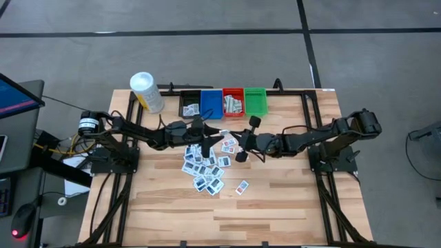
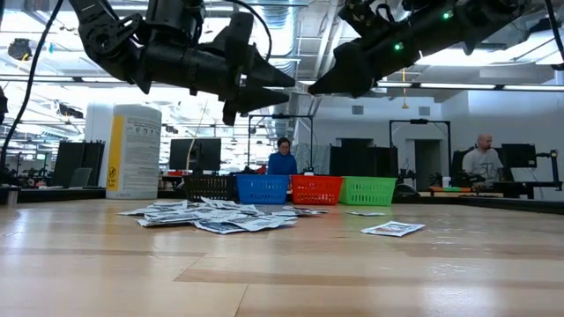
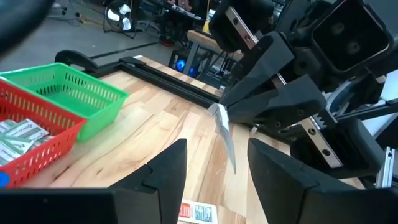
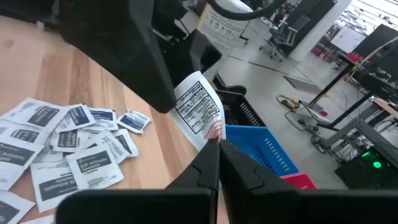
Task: Pick & Place First Aid Supplies
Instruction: Put the orange ointment pack into the black bin
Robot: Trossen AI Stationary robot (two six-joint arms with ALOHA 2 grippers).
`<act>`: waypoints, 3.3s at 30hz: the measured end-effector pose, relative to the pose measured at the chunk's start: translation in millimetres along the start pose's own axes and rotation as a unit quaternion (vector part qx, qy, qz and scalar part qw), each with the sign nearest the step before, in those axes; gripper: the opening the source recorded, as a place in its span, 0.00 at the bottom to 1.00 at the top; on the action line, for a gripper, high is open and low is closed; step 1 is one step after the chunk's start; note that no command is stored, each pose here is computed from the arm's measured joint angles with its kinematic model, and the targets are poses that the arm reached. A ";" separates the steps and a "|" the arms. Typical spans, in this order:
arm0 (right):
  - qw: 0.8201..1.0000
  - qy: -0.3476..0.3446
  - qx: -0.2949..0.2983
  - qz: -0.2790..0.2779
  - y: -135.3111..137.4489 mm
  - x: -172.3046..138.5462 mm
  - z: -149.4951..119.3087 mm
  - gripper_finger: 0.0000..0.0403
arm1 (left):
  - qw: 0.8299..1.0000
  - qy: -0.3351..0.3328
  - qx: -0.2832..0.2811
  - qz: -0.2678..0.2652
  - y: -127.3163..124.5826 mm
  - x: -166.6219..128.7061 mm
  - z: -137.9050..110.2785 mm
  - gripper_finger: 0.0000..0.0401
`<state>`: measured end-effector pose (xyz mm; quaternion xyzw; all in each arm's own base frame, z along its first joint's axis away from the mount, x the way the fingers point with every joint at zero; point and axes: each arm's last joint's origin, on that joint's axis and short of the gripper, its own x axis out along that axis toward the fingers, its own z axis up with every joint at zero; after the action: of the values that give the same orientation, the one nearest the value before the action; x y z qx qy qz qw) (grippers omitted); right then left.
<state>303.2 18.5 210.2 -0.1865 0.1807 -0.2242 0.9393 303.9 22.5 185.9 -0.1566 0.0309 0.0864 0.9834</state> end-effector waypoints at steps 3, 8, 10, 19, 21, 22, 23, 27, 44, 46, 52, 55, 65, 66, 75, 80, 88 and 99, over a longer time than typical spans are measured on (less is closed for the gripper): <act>1.000 0.000 0.000 0.001 0.0 0.0 0.0 0.00 | 1.000 -0.003 0.001 0.000 -0.1 0.0 0.6 0.39; 1.000 -0.004 0.002 0.009 0.2 0.1 0.5 0.00 | 1.000 -0.004 0.015 0.001 -0.1 0.0 0.6 0.32; 1.000 -0.006 0.002 0.014 0.5 0.2 0.7 0.00 | 1.000 -0.004 0.016 0.001 -0.1 0.0 0.6 0.28; 1.000 -0.008 0.003 0.021 0.8 0.2 0.8 0.01 | 0.999 -0.002 0.035 -0.004 -0.4 0.0 0.6 0.06; 1.000 -0.008 0.003 0.021 0.8 0.2 0.8 0.04 | 0.999 0.000 0.035 -0.007 -0.5 0.0 0.3 0.02; 1.000 -0.008 0.002 0.021 0.8 0.2 0.8 0.06 | 0.999 0.002 0.036 -0.007 -0.5 -0.1 0.0 0.02; 1.000 -0.008 0.002 0.021 0.9 0.2 0.7 0.09 | 0.999 0.004 0.037 -0.007 -0.4 -0.1 -0.3 0.02; 1.000 0.002 0.001 -0.008 -0.8 0.1 -0.1 0.21 | 0.999 0.014 0.039 -0.004 0.4 -0.1 -2.2 0.02; 0.995 -0.049 0.007 0.090 2.8 0.1 6.1 0.44 | 0.998 0.028 0.050 0.000 1.3 -0.3 -4.9 0.01; 0.994 -0.044 -0.009 0.100 3.6 0.5 4.2 0.41 | 0.998 0.028 0.050 0.000 1.3 -0.2 -5.0 0.01; 0.996 -0.007 -0.020 0.090 -5.0 7.5 -5.2 0.24 | 0.998 0.036 0.050 -0.029 -0.7 -0.3 -5.6 0.02; 0.998 0.017 0.000 0.061 -13.1 12.2 -10.3 0.14 | 0.997 0.038 0.050 -0.040 -3.1 -0.6 -6.2 0.01; 0.993 0.098 0.026 -0.063 -33.1 19.7 -26.8 0.02 | 0.995 0.047 0.072 -0.046 -4.5 -0.9 -8.2 0.01; 0.992 0.102 0.024 -0.069 -32.8 19.1 -27.8 0.03 | 0.995 0.049 0.078 -0.044 -3.6 -0.9 -8.5 0.01; 0.984 0.176 0.018 -0.006 -23.3 8.4 -67.4 0.05 | 0.989 0.039 0.113 0.090 40.5 0.1 1.9 0.02; 0.982 0.188 0.029 0.020 -16.5 -0.7 -89.1 0.03 | 0.966 0.078 0.118 0.216 88.2 -7.9 4.9 0.03; 0.983 0.179 0.026 0.042 -3.2 -12.1 -97.2 0.03 | 0.945 0.091 0.116 0.291 119.7 -27.7 23.1 0.03; 0.984 0.161 0.036 0.063 -0.6 -12.2 -93.9 0.05 | 0.909 0.147 0.153 0.359 141.9 -44.6 26.7 0.09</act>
<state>253.0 -1.3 132.3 -0.1019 0.3328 -0.1980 0.9163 235.5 156.5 172.2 0.0063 0.2420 0.4042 0.8821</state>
